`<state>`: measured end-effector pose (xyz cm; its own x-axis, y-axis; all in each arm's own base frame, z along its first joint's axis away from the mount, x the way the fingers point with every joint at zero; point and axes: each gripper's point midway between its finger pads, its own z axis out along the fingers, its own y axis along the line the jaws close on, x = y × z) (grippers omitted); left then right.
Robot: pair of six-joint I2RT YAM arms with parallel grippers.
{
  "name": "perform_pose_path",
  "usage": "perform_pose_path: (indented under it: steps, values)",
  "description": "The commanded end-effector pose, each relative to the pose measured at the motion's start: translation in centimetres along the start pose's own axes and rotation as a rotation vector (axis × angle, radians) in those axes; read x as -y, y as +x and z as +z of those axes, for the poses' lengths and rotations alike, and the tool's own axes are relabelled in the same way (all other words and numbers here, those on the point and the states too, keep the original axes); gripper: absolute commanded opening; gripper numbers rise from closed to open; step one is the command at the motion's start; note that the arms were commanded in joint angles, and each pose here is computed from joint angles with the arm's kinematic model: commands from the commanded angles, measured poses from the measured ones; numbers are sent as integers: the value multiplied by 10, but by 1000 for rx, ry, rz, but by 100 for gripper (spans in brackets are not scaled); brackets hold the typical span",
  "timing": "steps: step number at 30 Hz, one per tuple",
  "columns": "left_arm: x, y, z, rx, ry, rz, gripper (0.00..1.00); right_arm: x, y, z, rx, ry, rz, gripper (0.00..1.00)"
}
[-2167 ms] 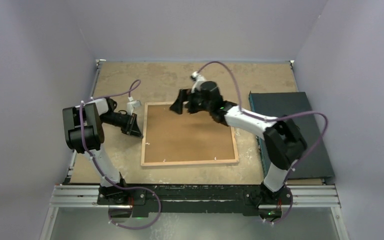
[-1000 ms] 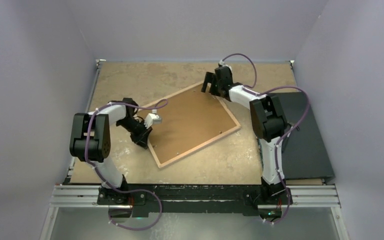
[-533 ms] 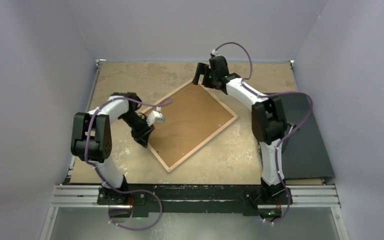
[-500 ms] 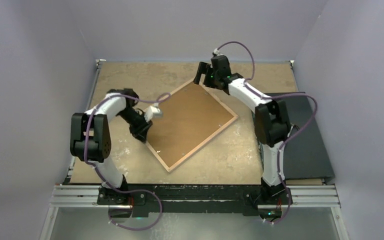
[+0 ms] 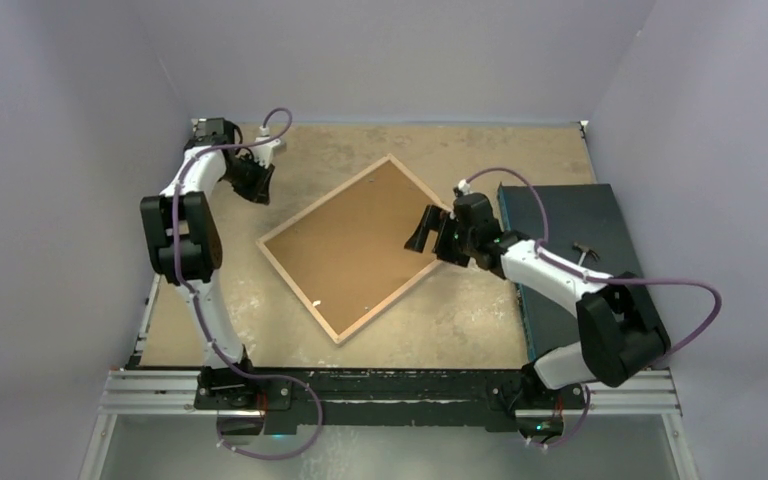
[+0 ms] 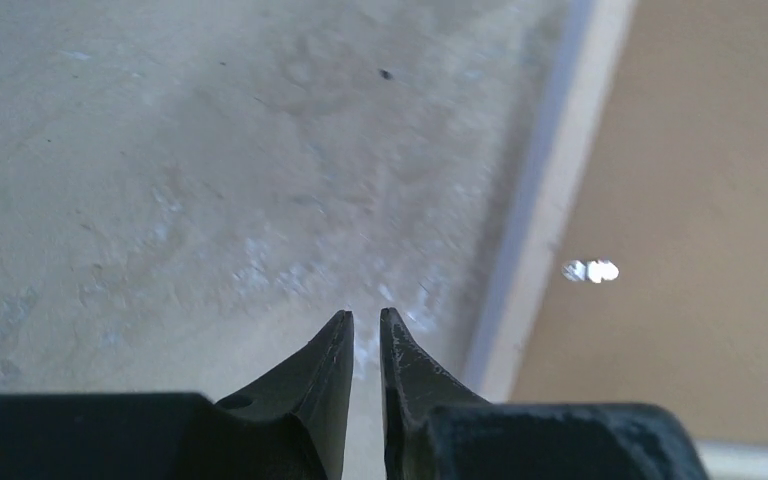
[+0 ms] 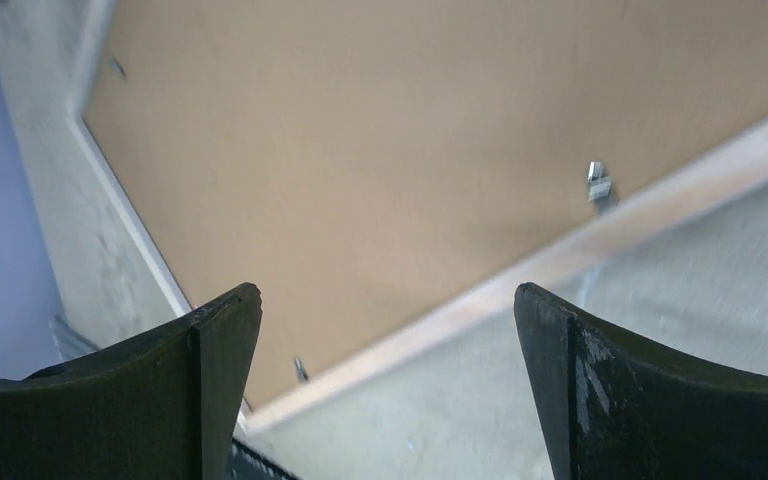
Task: Put the photo into the frame
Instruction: Adjust the photo frame at the center of the board.
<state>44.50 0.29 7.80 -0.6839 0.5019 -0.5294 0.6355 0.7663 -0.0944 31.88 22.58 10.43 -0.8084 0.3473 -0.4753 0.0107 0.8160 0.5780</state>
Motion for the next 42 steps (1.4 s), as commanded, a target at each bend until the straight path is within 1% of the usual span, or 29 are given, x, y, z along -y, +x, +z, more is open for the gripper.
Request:
perform_pose_path:
  steps: [1,3,5,10,16,21,24,28,31,34,37,39,40,42]
  values:
    - [-38,-18,17,49,-105,-113,13,-12,37,-18,-84,-99,37,99]
    - [-38,-9,28,27,-93,-129,13,-7,56,-20,-131,-117,58,99]
    - [-28,5,38,-1,-49,-133,12,-3,72,-21,-177,-139,89,99]
    - [18,40,46,-59,107,-122,12,3,82,-15,-218,-124,107,99]
    - [69,76,30,-118,221,-64,12,6,66,8,-183,-81,71,99]
    - [120,102,19,-172,321,-32,12,10,29,19,-84,12,23,99]
    - [147,106,17,-186,333,12,13,11,12,24,-50,36,8,99]
    - [170,108,18,-198,365,27,13,13,1,35,-42,57,-8,99]
    - [175,110,17,-199,379,19,13,19,-6,41,-37,97,-18,99]
    - [163,109,14,-195,311,11,13,24,-17,35,-3,151,-18,99]
    - [133,97,0,-133,224,-54,14,24,-32,16,65,188,-13,99]
    - [115,85,-16,-74,204,-109,17,22,-51,0,158,207,-16,99]
    - [111,80,-25,-50,215,-130,18,15,-57,-8,188,190,-17,99]
    - [118,76,-37,-18,270,-153,23,-3,-54,-17,199,132,-24,99]
